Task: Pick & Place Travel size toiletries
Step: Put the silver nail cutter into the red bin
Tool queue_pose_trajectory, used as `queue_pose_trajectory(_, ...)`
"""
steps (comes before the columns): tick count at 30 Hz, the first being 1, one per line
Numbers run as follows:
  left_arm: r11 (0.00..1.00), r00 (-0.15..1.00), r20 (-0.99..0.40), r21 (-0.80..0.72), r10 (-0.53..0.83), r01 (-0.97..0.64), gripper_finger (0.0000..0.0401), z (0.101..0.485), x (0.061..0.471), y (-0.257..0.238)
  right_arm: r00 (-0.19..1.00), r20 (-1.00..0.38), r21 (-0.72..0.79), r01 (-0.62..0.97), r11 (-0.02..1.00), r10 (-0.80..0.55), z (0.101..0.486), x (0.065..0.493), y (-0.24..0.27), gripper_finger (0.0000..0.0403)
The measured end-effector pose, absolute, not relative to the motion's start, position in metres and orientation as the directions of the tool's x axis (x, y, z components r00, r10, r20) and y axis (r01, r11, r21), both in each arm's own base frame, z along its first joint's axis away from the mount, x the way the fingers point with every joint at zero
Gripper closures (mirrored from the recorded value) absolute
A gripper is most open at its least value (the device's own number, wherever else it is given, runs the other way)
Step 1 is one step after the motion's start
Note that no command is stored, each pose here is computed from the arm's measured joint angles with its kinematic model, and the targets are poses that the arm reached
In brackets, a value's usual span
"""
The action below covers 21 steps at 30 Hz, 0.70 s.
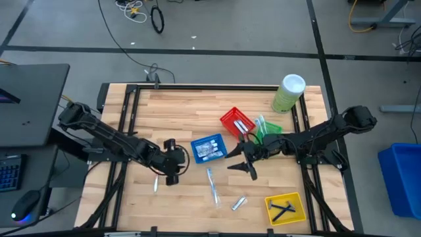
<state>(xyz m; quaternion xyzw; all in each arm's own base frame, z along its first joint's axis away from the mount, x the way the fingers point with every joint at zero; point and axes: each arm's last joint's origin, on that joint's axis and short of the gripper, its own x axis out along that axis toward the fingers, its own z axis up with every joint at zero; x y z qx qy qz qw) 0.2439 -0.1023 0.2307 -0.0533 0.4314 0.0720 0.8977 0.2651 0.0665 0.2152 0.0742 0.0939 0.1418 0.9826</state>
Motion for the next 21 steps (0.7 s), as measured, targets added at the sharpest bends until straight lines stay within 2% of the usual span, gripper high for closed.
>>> queue_pose_trajectory(8, 0.922, 0.555, -0.829, -0.269, -0.075, -0.277, 0.0266, 0.217, 0.238, -0.105, 0.948, -0.177, 0.139, -0.242, 0.960, 0.265, 0.214, 0.264, 0.072, 0.0192)
queue_pose_trajectory(17, 0.842, 0.499, -0.864, -0.311, -0.058, -0.440, 0.0267, 0.196, 0.226, -0.106, 0.942, -0.208, 0.128, -0.240, 0.962, 0.263, 0.211, 0.263, 0.071, 0.0201)
queue_pose_trajectory(21, 0.799, 0.454, -0.890, -0.306, -0.046, -0.518, 0.0255, 0.181, 0.217, -0.102, 0.939, -0.222, 0.105, -0.245, 0.964, 0.262, 0.210, 0.263, 0.071, 0.0199)
